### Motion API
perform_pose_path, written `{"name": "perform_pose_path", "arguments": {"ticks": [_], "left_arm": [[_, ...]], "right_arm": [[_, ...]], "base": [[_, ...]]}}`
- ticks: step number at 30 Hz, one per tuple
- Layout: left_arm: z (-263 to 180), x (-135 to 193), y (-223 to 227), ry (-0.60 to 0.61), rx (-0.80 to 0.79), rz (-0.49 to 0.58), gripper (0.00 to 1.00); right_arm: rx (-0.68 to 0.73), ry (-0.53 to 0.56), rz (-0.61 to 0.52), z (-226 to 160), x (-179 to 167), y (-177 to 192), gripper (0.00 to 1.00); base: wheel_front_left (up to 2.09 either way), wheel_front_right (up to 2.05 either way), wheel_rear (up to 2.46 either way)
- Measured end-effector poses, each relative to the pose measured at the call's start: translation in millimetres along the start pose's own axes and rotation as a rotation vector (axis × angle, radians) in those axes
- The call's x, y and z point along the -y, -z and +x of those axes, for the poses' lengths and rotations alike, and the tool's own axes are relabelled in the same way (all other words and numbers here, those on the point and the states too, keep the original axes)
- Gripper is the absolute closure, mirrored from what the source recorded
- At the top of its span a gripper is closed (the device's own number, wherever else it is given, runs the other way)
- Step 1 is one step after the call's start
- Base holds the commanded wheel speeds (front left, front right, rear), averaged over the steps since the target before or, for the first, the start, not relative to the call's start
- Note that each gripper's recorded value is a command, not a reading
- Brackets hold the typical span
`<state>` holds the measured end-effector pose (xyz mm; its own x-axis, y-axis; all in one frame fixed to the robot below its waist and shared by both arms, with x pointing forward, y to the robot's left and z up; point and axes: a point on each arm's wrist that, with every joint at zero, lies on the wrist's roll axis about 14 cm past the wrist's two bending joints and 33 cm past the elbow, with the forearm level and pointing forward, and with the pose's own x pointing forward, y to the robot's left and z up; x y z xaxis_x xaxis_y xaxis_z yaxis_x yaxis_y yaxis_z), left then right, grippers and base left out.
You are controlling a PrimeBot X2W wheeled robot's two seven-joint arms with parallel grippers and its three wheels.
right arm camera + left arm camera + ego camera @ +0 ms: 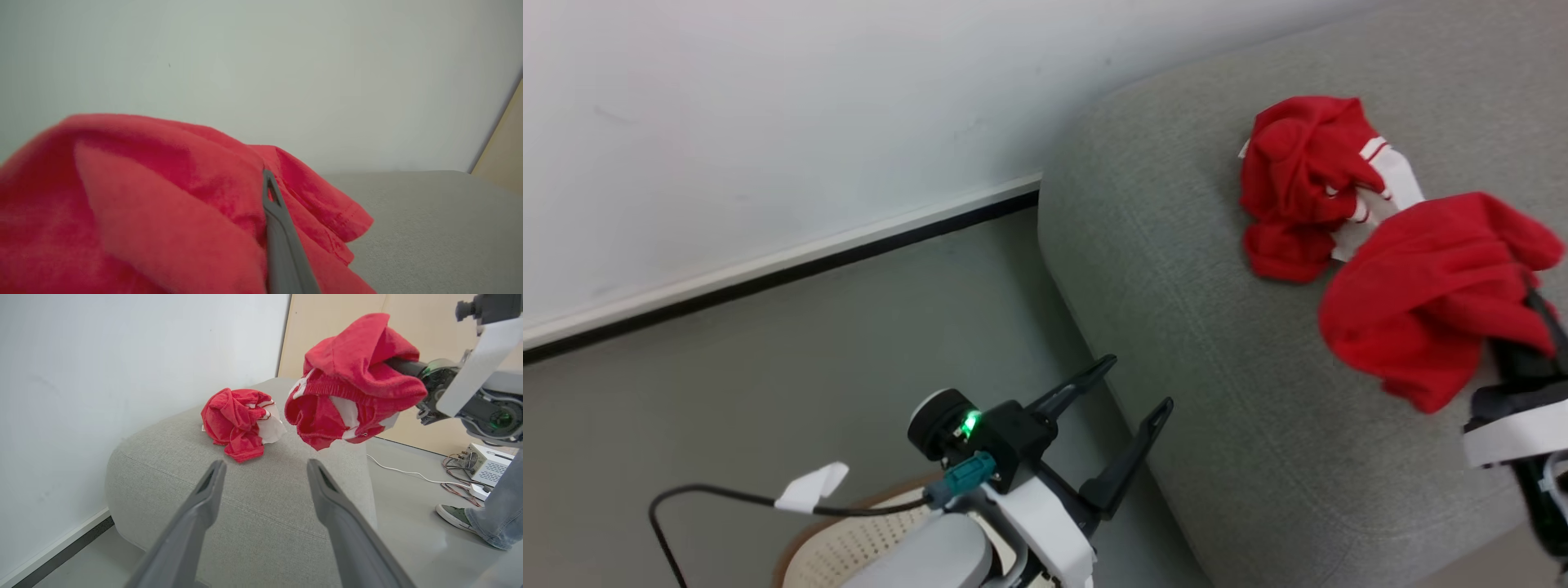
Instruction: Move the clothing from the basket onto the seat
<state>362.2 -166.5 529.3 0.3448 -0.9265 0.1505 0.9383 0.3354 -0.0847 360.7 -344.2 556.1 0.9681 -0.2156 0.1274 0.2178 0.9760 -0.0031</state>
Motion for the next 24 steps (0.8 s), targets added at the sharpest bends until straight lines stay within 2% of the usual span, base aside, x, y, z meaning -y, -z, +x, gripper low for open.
{"name": "perform_pose_path", "arguments": {"ticks": [13,18,21,22,24], "left_arm": [[-16.3,-60.9,32.3,-0.116,-0.05,-0.025,0.0],[-27.8,-83.4,48.0,-0.172,-0.073,-0.044,0.0],[-34.0,-93.2,56.0,-0.2,-0.084,-0.054,0.0],[-37.2,-99.0,58.7,-0.218,-0.085,-0.06,0.0],[-39.5,-101.7,60.6,-0.228,-0.087,-0.062,0.0]], "right_arm": [[-0.105,0.086,-0.09,65.9,47.7,34.1,1.0],[-0.21,0.082,-0.127,87.9,52.2,70.7,1.0],[-0.321,0.075,-0.156,90.6,54.4,104.4,1.0],[-0.411,0.049,-0.176,91.7,49.8,126.5,1.0],[-0.441,0.038,-0.172,92.7,45.8,135.2,1.0]], "base": [[0.0,0.0,0.0],[0.0,0.0,0.0],[0.0,0.0,0.0],[0.0,0.0,0.0],[0.0,0.0,0.0]]}}
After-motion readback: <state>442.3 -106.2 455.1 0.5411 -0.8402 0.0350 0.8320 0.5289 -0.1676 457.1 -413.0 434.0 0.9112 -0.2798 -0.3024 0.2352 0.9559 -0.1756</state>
